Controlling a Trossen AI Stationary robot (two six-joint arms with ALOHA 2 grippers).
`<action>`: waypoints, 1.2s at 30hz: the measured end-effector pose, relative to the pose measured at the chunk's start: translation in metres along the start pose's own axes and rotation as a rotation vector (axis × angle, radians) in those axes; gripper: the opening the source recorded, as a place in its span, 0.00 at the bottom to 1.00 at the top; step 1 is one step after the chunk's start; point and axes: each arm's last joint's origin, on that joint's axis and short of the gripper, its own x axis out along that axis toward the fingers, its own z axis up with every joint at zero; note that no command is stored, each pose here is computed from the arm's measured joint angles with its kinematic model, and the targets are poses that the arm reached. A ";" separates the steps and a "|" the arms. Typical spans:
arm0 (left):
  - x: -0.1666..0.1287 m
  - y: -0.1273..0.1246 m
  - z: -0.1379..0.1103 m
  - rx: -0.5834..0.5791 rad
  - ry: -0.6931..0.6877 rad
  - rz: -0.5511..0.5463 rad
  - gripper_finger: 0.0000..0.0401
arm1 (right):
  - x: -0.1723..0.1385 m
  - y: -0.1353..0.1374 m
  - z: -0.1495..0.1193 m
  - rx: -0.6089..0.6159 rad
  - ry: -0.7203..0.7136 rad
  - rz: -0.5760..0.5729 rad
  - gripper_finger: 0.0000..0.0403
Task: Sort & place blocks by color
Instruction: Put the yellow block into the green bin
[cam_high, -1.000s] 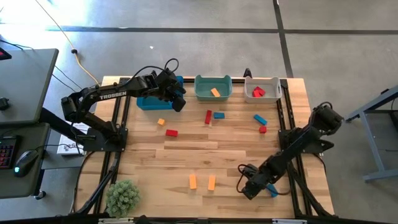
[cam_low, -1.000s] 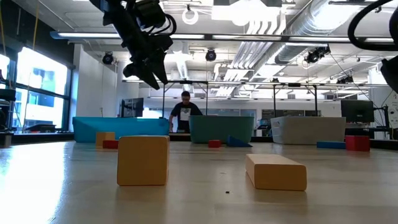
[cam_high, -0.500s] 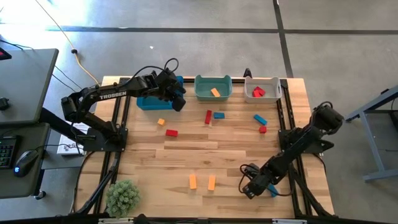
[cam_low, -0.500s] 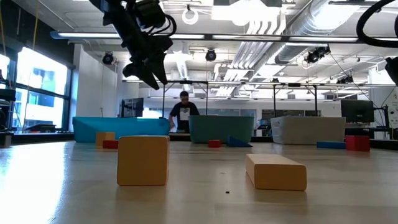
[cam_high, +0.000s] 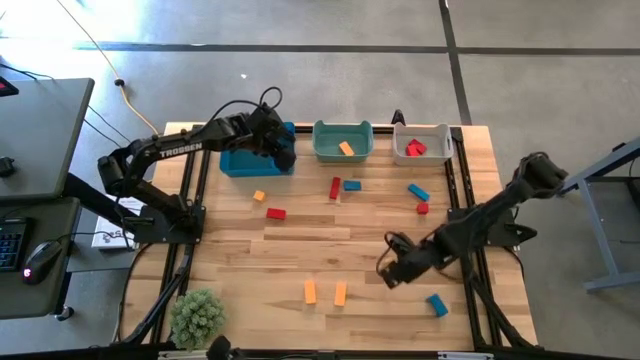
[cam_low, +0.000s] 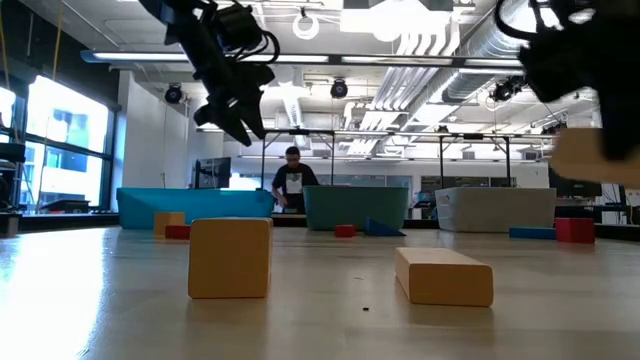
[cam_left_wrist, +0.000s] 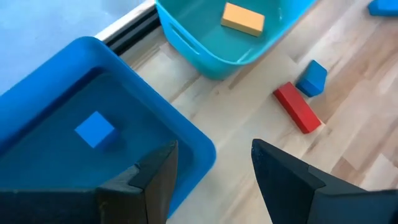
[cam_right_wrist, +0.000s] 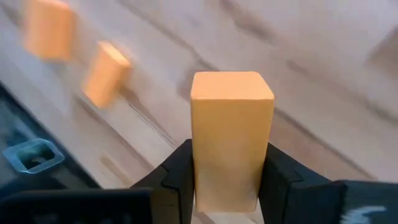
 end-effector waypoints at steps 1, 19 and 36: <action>0.000 0.002 0.001 -0.006 -0.002 0.004 0.49 | -0.004 0.001 0.007 -0.004 -0.018 0.020 0.25; -0.001 0.037 0.008 0.022 -0.018 0.072 0.49 | -0.070 -0.023 0.167 -0.076 -0.659 0.212 0.25; -0.001 0.034 0.013 0.078 -0.064 0.032 0.49 | -0.129 -0.065 0.242 -0.071 -1.245 0.128 0.25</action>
